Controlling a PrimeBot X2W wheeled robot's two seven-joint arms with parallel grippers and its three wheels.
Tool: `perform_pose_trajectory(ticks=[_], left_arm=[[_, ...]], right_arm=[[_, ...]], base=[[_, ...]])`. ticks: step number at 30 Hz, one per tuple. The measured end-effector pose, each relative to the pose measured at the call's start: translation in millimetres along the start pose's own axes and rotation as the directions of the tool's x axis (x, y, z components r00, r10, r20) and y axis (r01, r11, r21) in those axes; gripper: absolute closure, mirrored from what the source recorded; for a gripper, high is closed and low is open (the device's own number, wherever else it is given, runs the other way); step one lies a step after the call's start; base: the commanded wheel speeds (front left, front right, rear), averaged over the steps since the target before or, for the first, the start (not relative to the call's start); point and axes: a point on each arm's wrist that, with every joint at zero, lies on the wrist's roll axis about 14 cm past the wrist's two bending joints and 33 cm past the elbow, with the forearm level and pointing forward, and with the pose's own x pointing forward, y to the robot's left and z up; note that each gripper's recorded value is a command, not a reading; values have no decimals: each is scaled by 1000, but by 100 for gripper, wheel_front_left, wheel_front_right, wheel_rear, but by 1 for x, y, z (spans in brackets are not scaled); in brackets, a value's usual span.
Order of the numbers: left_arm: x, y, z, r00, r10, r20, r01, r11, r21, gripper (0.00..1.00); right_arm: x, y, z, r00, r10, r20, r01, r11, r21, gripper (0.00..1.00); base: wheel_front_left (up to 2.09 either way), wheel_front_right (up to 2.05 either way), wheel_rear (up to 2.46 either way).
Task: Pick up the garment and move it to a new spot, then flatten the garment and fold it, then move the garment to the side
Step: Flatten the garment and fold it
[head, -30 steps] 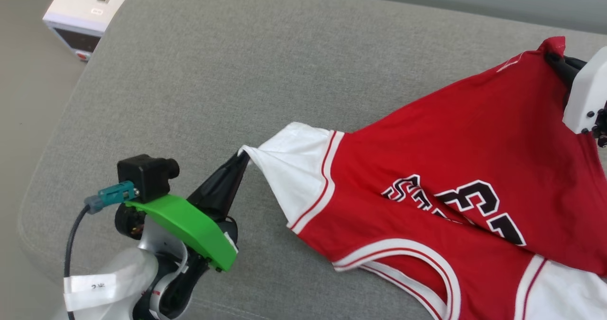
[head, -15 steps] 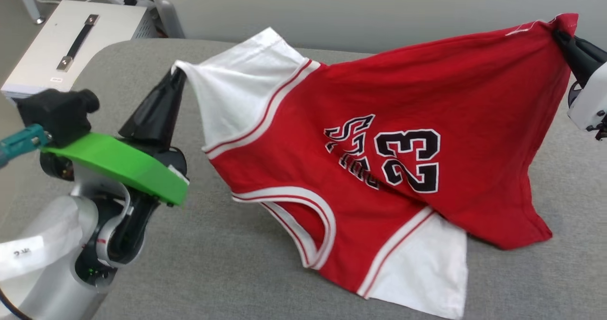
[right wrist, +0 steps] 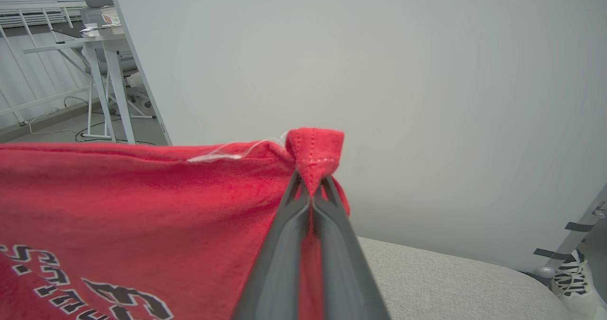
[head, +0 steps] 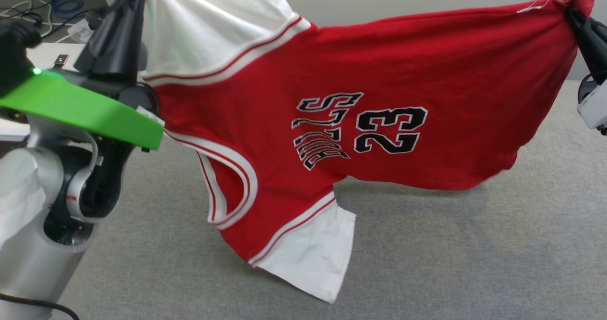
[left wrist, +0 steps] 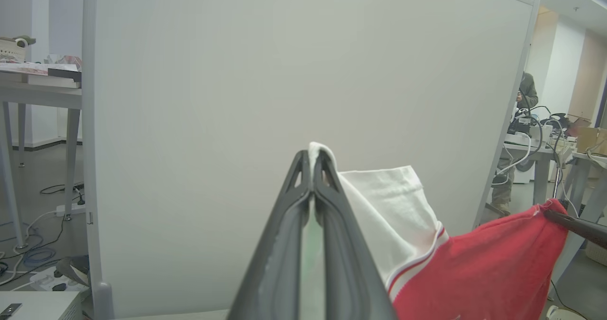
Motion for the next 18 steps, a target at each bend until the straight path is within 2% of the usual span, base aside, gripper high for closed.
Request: perform_pose_trajectory(ticks=[9,18], left_arm=[[21,-8,35,994,-63,87,52,990,128,100],[58,-7,59,978,-139,155,92,956,278,100]], right_arm=[[-10,-3,19,998,-23,61,23,1000,5,100],[8,-12,29,993,-39,109,39,999,-3,100]], base=[[0,0,0],[0,0,0]])
